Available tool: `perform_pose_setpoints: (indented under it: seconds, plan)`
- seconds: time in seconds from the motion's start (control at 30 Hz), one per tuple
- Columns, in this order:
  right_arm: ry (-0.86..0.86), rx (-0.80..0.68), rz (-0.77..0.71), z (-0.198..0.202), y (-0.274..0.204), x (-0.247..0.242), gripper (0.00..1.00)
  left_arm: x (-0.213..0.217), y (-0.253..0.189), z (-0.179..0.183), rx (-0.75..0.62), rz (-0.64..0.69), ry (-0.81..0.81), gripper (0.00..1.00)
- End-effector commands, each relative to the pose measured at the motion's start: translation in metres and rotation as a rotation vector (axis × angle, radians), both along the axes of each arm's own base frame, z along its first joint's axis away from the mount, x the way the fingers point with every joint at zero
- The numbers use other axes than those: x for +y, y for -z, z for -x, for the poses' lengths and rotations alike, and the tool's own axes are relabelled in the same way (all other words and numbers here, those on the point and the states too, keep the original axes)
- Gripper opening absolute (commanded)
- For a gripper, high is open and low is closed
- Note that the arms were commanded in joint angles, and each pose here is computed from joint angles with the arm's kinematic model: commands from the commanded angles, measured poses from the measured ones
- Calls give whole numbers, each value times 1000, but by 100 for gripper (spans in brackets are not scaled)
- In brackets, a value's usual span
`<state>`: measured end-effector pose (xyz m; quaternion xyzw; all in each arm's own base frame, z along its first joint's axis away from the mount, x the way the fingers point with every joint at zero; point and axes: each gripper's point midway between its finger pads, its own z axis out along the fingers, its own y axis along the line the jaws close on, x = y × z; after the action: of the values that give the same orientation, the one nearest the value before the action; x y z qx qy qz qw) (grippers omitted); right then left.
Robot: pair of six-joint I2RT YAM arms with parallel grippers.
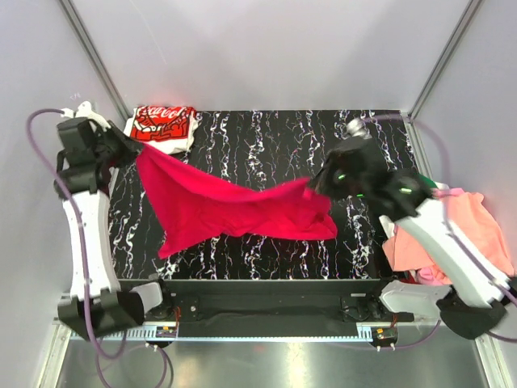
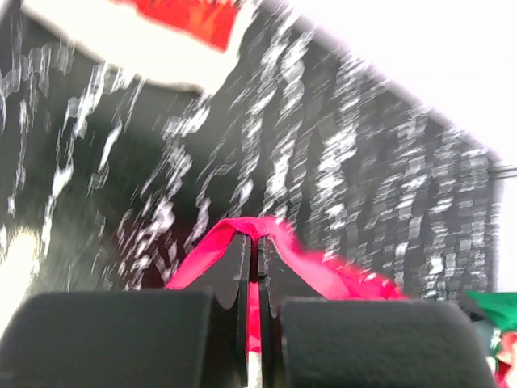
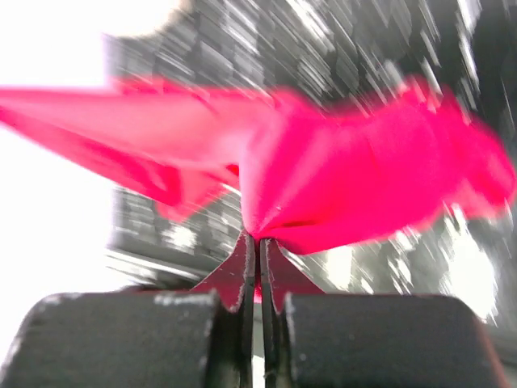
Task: Fold and stack the t-shirts
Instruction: Flatten the tshirt out
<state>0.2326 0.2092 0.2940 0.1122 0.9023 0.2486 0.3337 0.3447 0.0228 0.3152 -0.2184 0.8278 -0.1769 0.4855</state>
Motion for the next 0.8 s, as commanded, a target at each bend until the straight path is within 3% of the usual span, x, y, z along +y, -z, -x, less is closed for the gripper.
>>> perform_pose_setpoints:
  seconds: [0.0, 0.07, 0.3, 0.47, 0.57, 0.63, 0.67, 0.7, 0.73, 0.77]
  plan:
    - [-37, -281, -33, 17, -95, -35, 0, -25, -95, 32, -331, -64, 109, 0]
    - [-116, -477, -109, 33, -143, -40, 0, -38, -119, 50, -433, -86, 156, 0]
    - [-242, -921, -310, 113, -236, -81, 0, -75, -216, 148, -784, -271, 236, 0]
    - [-230, -1149, -285, 148, -278, -119, 0, -71, -255, 185, -853, -343, 163, 0]
    - [-114, -1130, -170, 121, -281, -130, 0, -55, -256, 171, -814, -347, 82, 0]
    - [77, -1011, 4, 67, -265, -139, 0, -45, -248, 151, -755, -341, 50, 0]
    - [235, -975, 84, 49, -268, -161, 0, -39, -235, 127, -675, -318, 38, 0]
    - [271, -900, 197, 14, -253, -148, 0, -34, -227, 112, -623, -306, 27, 0]
    - [333, -874, 252, 1, -255, -152, 0, -25, -197, 76, -479, -282, 18, 0]
    - [408, -838, 337, -16, -250, -157, 0, -19, -198, 65, -443, -268, -3, 0]
